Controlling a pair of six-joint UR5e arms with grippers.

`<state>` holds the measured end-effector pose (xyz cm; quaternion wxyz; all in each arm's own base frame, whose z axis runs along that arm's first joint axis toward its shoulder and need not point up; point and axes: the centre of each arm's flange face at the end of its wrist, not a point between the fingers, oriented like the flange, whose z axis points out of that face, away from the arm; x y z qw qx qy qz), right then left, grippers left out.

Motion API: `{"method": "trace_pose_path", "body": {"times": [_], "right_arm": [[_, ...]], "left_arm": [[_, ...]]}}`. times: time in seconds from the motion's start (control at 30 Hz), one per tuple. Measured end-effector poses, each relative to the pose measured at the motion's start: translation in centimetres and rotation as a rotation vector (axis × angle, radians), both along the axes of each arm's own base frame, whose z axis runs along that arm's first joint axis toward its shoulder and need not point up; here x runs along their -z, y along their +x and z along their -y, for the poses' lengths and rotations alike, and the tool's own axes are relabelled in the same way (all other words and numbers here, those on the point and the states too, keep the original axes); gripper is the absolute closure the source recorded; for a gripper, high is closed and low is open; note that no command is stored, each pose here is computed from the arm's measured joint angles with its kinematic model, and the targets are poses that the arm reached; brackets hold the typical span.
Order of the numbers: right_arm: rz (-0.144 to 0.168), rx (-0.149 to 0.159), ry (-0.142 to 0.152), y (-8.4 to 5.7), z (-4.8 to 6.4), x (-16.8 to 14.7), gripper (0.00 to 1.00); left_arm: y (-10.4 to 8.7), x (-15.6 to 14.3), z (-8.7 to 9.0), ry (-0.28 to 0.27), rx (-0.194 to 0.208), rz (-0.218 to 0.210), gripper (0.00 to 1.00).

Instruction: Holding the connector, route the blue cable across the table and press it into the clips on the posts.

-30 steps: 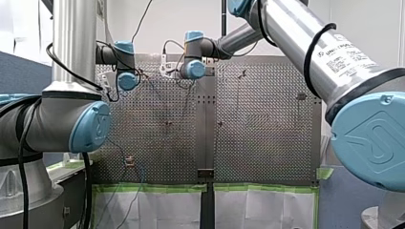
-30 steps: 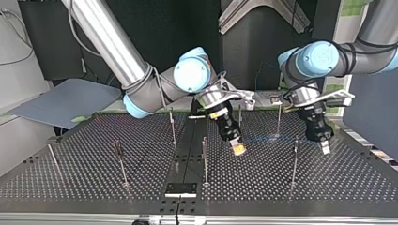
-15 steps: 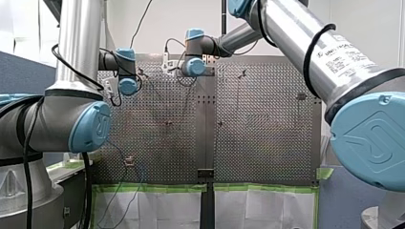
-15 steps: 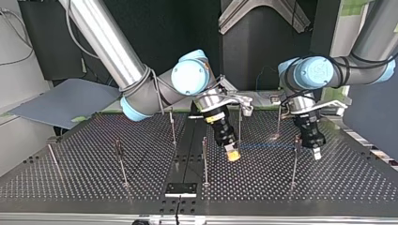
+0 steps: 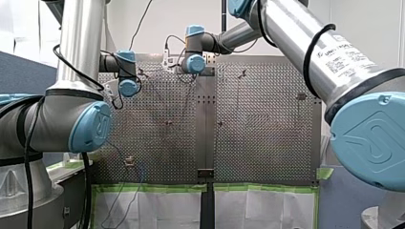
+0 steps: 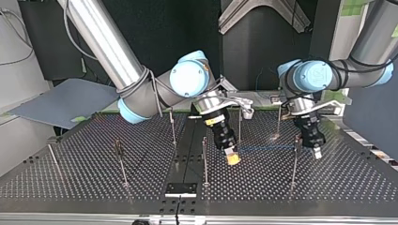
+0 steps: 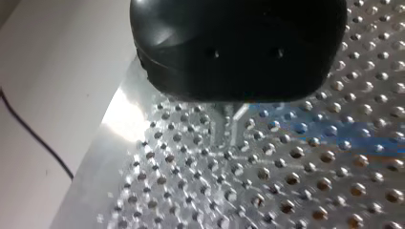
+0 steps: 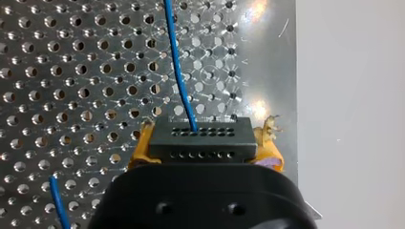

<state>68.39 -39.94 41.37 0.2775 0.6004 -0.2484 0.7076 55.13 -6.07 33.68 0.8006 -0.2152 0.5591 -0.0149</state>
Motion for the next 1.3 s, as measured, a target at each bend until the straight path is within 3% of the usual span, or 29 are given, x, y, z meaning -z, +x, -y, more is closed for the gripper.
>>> {"method": "trace_pose_path", "body": {"times": [0.03,0.07,0.1,0.13,0.57,1.1,1.3], "right_arm": [[-0.001,0.001,0.001,0.0,0.0,0.0,1.00],[-0.003,0.004,0.003,0.0,0.0,0.1,1.00],[-0.005,0.005,0.005,0.0,0.0,0.2,1.00],[-0.006,0.007,0.007,-0.1,0.0,0.2,1.00],[-0.040,0.031,0.046,-0.1,0.2,2.0,1.00],[-0.102,0.056,0.104,-0.4,0.8,6.7,1.00],[-0.110,0.064,0.129,-0.9,1.2,7.6,1.00]], "left_arm": [[-0.1,0.1,-0.1,-0.011,-0.002,-0.007,0.36],[-0.1,0.2,-0.1,-0.017,-0.002,-0.012,0.18],[-0.2,0.3,-0.1,-0.022,-0.002,-0.017,0.18],[-0.3,0.4,-0.1,-0.027,-0.002,-0.026,0.00],[-2.0,1.0,0.3,-0.044,0.015,-0.123,0.00],[-8.1,0.8,2.2,-0.099,0.133,-0.219,0.00],[-9.8,0.1,2.9,-0.097,0.168,-0.217,0.00]]}}
